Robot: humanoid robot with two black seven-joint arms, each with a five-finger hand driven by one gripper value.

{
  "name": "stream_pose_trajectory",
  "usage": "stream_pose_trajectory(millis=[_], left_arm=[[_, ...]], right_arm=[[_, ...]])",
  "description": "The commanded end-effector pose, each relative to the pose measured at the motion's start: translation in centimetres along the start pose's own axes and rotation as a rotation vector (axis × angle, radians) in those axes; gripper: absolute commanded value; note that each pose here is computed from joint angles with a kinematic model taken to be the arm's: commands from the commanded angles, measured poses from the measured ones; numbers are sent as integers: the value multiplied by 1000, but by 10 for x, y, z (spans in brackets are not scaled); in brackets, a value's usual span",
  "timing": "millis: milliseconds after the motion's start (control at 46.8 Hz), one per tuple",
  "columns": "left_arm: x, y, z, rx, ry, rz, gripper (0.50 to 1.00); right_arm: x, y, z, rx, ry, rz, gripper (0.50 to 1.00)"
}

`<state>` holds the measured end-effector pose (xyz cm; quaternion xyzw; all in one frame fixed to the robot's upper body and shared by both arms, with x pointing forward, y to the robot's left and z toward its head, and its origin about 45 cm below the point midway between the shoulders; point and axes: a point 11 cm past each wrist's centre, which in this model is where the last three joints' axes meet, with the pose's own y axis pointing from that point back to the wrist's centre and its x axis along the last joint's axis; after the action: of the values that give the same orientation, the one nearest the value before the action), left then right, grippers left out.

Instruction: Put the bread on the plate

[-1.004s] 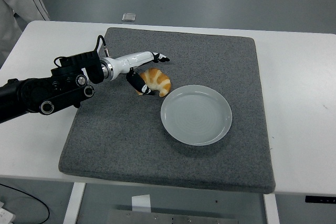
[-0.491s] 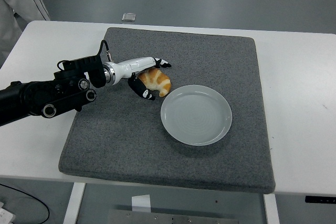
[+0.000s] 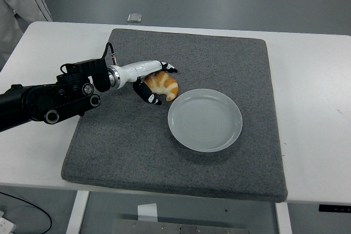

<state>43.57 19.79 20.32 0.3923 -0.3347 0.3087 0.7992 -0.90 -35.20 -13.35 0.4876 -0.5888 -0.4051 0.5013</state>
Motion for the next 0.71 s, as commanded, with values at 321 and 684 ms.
stream_pose_trajectory(millis=[321,684], left_arm=[[2,0,0,0,0,4,786],[3,0,-2,7,-21,4,517]], right_arm=[[0,0,0,0,0,0,932],[0,0,0,0,0,0,932]])
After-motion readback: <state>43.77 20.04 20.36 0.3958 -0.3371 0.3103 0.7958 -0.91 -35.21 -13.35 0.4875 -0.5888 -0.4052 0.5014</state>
